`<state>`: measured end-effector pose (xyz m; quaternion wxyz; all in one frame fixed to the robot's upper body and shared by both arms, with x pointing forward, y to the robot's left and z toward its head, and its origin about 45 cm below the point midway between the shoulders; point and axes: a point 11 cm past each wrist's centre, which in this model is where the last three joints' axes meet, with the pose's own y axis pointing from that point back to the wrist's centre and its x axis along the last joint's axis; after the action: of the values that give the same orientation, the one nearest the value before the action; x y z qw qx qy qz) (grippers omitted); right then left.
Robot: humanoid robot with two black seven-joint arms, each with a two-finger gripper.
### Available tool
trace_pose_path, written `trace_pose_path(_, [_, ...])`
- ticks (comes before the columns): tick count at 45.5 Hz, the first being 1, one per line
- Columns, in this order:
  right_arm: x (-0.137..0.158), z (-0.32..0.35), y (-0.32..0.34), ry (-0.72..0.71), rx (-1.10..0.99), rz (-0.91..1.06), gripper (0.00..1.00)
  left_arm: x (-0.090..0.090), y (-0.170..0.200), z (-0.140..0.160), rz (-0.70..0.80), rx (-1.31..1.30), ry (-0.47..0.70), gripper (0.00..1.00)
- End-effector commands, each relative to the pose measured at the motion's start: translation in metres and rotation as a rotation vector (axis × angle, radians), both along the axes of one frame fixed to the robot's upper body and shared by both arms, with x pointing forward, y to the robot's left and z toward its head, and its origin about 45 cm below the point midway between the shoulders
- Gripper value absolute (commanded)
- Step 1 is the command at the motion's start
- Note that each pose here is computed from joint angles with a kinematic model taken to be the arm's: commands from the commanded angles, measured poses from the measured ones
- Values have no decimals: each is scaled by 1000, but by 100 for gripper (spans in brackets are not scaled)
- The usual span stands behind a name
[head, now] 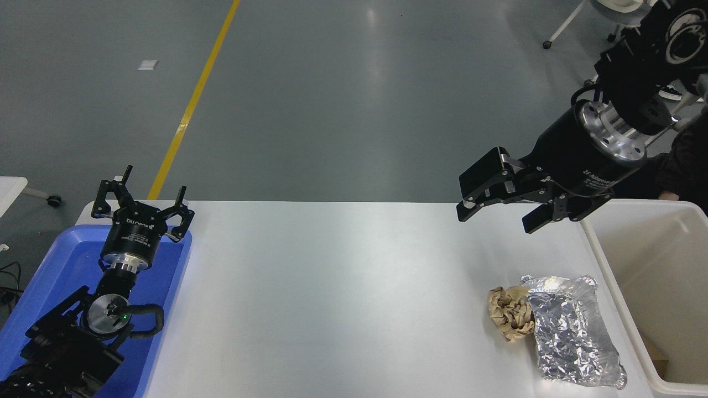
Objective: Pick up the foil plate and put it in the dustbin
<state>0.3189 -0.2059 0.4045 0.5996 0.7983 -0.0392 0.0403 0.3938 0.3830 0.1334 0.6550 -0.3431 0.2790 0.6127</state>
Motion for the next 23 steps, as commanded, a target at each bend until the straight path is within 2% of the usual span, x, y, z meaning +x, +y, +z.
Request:
trace_pose_path(1, [-2, -10, 0, 32, -3, 3, 100, 0, 0, 0, 1, -1, 0, 100])
trace_pose_path(23, [0, -15, -19, 32, 40, -37, 100, 0, 0, 0, 2, -1, -1, 100])
